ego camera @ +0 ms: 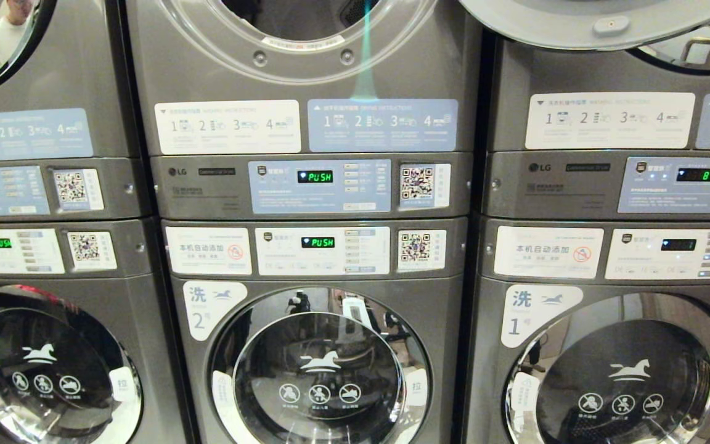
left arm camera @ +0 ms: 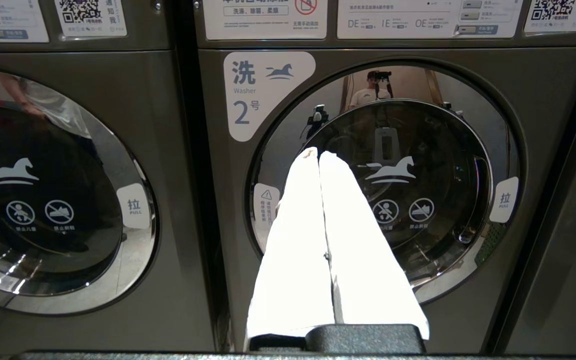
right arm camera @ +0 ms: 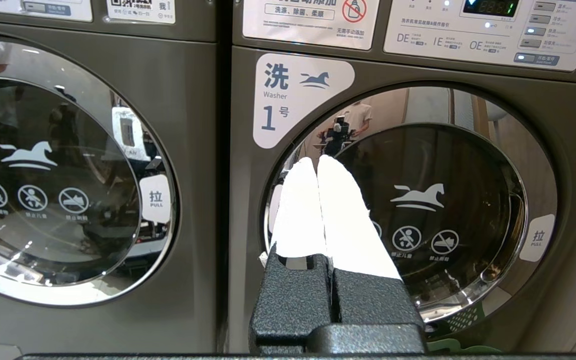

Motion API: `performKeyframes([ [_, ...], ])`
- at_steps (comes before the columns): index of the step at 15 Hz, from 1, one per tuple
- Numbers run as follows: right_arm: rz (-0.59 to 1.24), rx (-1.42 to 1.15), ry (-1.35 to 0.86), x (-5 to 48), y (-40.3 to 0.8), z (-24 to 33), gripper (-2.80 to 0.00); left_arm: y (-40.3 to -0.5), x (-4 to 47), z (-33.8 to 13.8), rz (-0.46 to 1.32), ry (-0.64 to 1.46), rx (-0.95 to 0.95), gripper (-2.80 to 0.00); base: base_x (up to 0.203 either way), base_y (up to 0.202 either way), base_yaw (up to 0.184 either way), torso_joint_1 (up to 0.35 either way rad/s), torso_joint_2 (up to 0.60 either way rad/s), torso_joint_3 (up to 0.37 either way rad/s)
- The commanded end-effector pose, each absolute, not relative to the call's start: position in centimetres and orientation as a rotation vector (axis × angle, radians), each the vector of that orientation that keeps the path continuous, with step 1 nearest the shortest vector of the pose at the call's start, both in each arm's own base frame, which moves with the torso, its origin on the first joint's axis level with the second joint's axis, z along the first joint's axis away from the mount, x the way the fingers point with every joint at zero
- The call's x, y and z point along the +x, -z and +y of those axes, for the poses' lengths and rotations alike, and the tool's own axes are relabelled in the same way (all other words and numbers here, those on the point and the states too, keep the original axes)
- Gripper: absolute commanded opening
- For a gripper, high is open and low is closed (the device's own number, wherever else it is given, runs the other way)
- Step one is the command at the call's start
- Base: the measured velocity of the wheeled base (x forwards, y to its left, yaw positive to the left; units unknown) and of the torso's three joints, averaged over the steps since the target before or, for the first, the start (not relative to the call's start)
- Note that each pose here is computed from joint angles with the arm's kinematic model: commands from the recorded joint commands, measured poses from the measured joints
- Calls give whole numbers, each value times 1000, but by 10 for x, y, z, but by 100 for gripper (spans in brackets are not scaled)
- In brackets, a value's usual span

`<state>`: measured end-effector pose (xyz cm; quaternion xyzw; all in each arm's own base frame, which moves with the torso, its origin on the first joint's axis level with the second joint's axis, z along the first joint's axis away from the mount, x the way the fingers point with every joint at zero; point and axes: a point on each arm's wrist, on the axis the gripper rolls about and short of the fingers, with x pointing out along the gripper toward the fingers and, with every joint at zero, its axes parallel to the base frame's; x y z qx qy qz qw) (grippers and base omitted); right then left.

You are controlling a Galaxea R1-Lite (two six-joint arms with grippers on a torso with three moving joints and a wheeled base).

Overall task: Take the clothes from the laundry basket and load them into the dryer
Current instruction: Take the clothes out of the basket

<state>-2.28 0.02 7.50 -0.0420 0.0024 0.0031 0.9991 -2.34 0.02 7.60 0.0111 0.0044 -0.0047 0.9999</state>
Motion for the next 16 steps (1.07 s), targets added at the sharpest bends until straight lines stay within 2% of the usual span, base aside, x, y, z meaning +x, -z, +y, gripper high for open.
performKeyframes([
  [1,3,-84,-6,-23,-75,0,-280,-76,-23,0,9,12,34,-280,0,0,0,0,0,0],
  [5,3,-84,-5,-23,-75,0,-280,-76,-23,0,9,12,34,-280,0,0,0,3,3,-69],
  [16,3,-71,-3,-23,-75,0,-280,-76,-23,0,7,12,34,-280,0,0,0,3,4,-194],
])
